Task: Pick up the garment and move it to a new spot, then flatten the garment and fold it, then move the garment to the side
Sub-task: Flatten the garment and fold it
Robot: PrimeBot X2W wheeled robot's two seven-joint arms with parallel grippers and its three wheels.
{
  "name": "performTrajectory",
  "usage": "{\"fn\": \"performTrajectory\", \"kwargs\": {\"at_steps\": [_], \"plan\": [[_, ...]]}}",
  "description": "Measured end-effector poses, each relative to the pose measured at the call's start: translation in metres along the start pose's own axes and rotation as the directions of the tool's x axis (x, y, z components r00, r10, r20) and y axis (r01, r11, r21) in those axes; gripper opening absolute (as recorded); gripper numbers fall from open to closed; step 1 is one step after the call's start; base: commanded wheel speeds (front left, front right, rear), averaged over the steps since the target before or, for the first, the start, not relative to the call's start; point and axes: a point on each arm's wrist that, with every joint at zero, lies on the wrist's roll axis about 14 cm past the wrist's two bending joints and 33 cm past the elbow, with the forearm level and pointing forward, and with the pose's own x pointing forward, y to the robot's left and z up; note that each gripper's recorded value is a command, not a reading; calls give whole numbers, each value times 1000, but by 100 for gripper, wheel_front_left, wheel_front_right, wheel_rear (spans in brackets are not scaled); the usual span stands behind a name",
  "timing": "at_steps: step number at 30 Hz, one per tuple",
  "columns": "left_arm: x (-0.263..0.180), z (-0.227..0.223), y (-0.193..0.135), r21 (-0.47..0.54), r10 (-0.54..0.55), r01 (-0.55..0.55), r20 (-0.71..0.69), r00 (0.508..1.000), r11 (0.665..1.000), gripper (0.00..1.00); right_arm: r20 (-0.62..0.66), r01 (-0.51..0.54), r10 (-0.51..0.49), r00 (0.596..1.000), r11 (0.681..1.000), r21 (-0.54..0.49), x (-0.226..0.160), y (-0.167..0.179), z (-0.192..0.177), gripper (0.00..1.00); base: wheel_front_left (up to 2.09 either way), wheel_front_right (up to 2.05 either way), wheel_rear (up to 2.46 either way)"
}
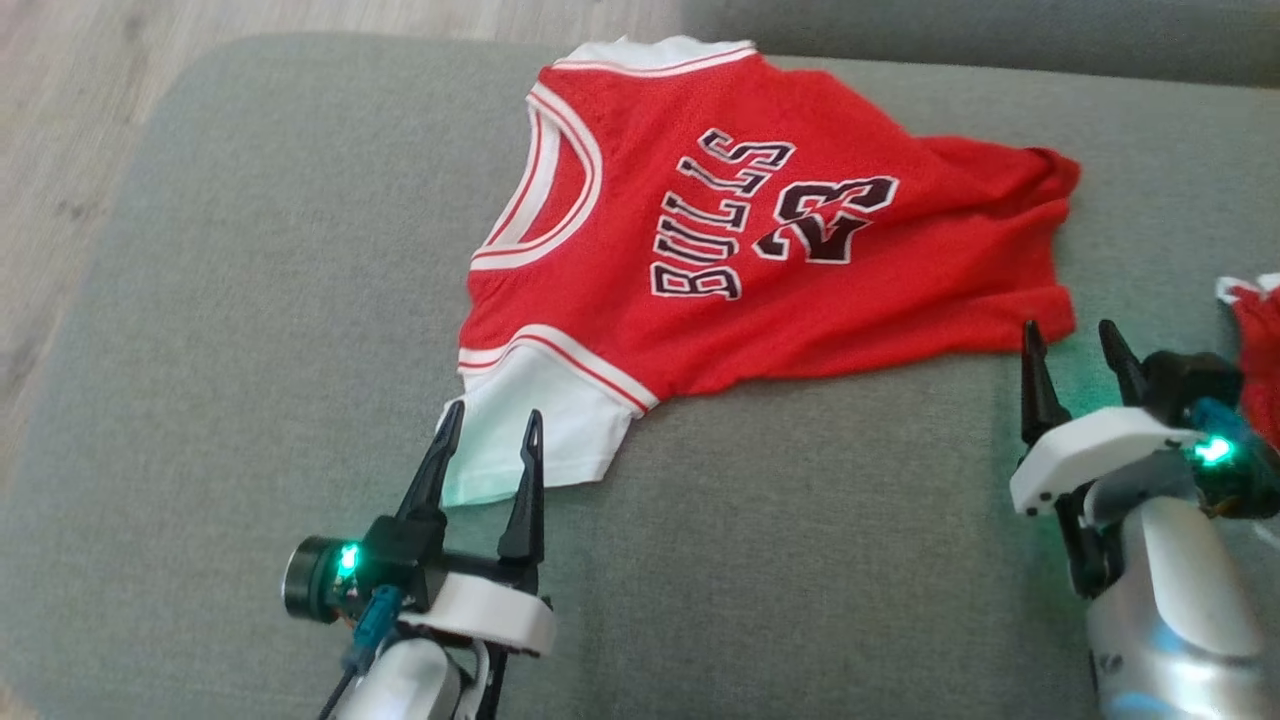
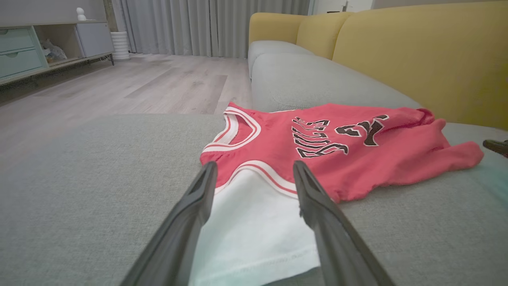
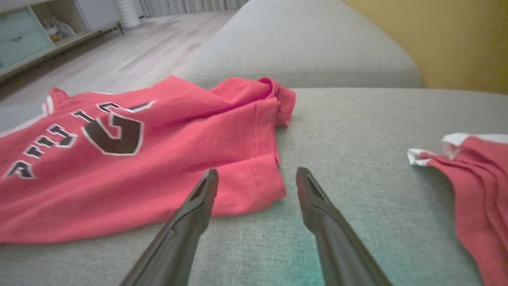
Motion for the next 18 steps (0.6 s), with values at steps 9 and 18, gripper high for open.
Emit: {"fn": "performTrajectory", "kwargs": {"at_steps": [9, 18], "plan": [[8, -7, 8, -2, 17, -17, -25, 1000, 1000, 100, -112, 18, -19, 994, 1000, -12, 30, -3, -25, 100, 0, 0, 0], [15, 3, 14, 18, 28, -28, 4, 1000, 999, 100, -144, 21, -24, 989, 1000, -20, 28, -4, -31, 0, 0, 0, 0]]}}
